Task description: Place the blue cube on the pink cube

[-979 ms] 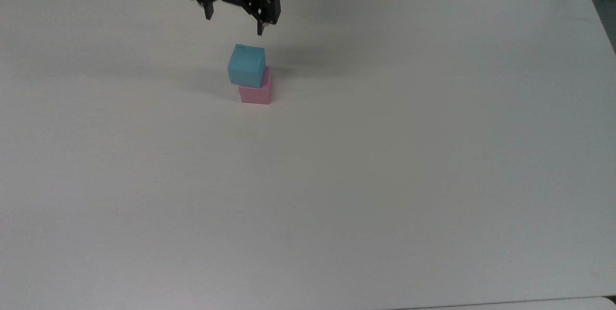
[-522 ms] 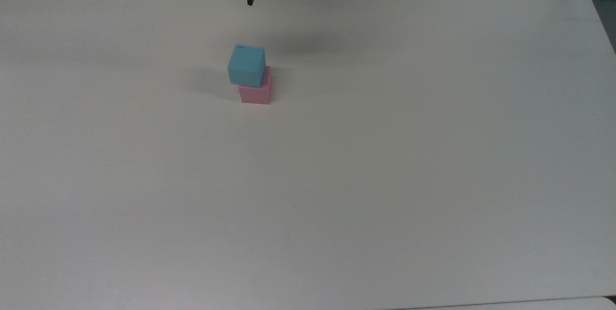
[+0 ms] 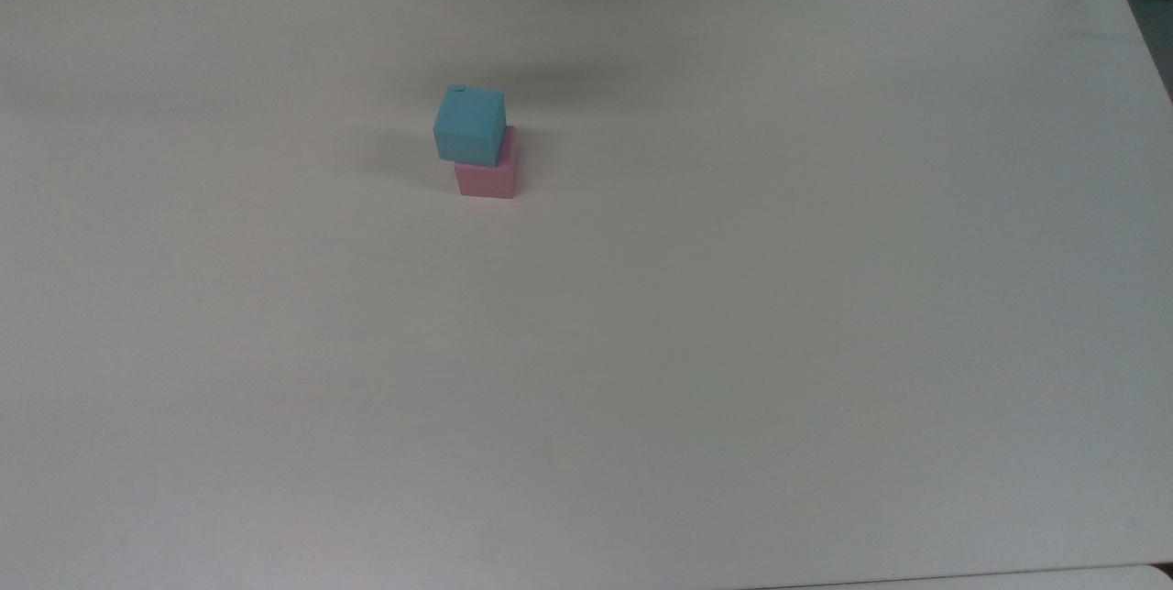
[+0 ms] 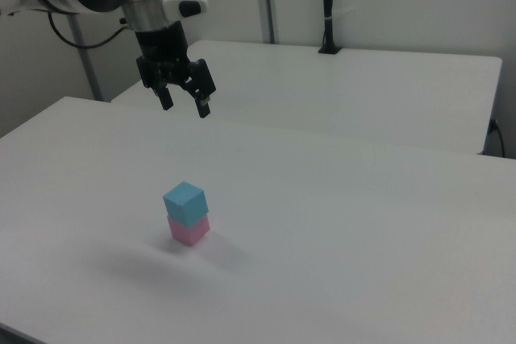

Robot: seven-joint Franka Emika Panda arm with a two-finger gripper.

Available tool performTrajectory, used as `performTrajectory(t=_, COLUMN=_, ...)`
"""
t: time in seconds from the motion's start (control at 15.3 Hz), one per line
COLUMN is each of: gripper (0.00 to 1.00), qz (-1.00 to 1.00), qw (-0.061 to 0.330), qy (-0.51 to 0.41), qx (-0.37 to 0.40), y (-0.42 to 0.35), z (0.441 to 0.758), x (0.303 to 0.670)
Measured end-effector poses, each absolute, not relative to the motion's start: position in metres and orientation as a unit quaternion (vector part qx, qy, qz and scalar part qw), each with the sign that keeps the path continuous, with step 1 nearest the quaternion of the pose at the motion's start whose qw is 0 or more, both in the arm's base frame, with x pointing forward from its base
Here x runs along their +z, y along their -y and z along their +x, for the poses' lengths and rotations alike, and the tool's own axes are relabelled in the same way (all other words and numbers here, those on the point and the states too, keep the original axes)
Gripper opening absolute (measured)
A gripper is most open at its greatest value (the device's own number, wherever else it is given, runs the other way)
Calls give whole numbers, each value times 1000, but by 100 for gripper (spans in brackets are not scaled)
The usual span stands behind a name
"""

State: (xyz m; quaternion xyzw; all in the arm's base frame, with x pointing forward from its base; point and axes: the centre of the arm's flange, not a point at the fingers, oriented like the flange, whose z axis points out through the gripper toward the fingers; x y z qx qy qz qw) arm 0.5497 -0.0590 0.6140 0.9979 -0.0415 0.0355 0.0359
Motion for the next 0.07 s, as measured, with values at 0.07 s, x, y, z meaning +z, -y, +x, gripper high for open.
performTrajectory(t=0.07, gripper=100, qz=998, qw=29, qy=44, qx=36, y=62, z=549, x=614)
